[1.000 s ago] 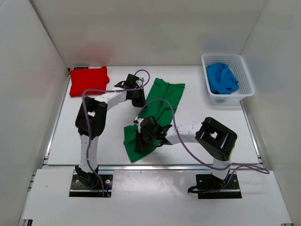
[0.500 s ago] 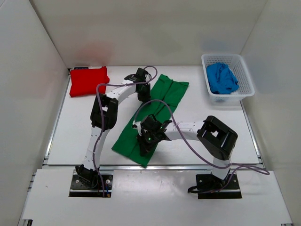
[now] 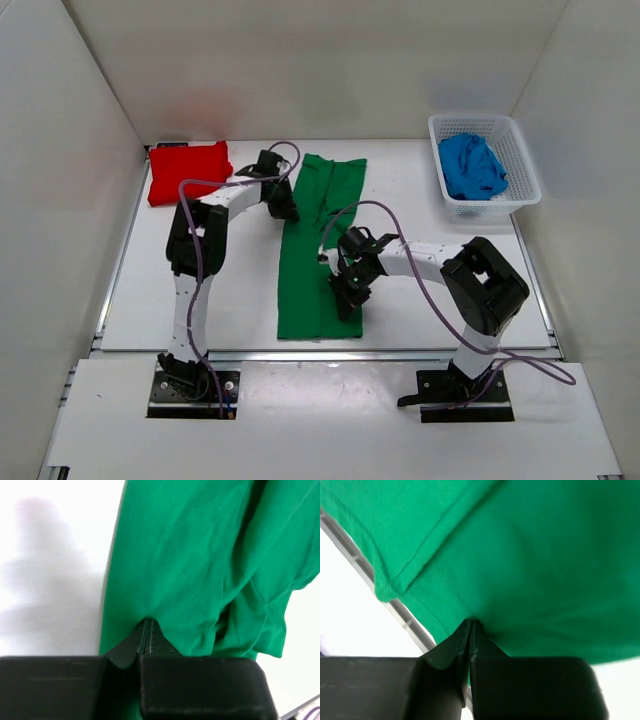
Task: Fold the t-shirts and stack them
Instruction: Rotate the tshirt 90 degrees
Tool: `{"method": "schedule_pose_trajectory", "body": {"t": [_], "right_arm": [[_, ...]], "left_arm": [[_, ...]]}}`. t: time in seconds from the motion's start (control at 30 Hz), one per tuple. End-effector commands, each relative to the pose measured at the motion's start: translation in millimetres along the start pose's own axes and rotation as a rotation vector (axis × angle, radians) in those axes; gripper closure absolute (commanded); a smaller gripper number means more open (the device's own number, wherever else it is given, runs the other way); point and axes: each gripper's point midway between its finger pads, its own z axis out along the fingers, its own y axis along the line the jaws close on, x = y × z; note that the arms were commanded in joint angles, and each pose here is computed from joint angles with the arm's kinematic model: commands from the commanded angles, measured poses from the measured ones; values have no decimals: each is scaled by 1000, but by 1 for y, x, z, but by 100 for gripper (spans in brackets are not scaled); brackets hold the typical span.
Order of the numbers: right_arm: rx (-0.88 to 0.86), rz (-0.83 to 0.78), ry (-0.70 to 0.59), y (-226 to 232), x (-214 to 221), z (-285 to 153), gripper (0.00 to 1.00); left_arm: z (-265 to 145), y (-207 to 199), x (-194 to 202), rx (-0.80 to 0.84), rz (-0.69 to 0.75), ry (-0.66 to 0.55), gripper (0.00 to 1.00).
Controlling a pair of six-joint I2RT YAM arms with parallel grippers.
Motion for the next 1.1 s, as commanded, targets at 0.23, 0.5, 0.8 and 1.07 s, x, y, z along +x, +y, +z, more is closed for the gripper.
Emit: {"method": "schedule_pose_trajectory", "body": {"t": [0.23,0.5,0.8,1.07], "right_arm": [[50,24,69,-15,46,1,100],[-111,62,-71,31,9,13,100],[-80,-3,-424,44,-66,-80,82],[-29,382,-466,18,0,-79,57]], "left_arm": [[-7,22,9,-53,-65,-13,100],[-5,-4,-10,-18,-16,14,87],[-103,-21,1,116,-12,-72,65],[-153,41,175,32,28,-16,57]]}}
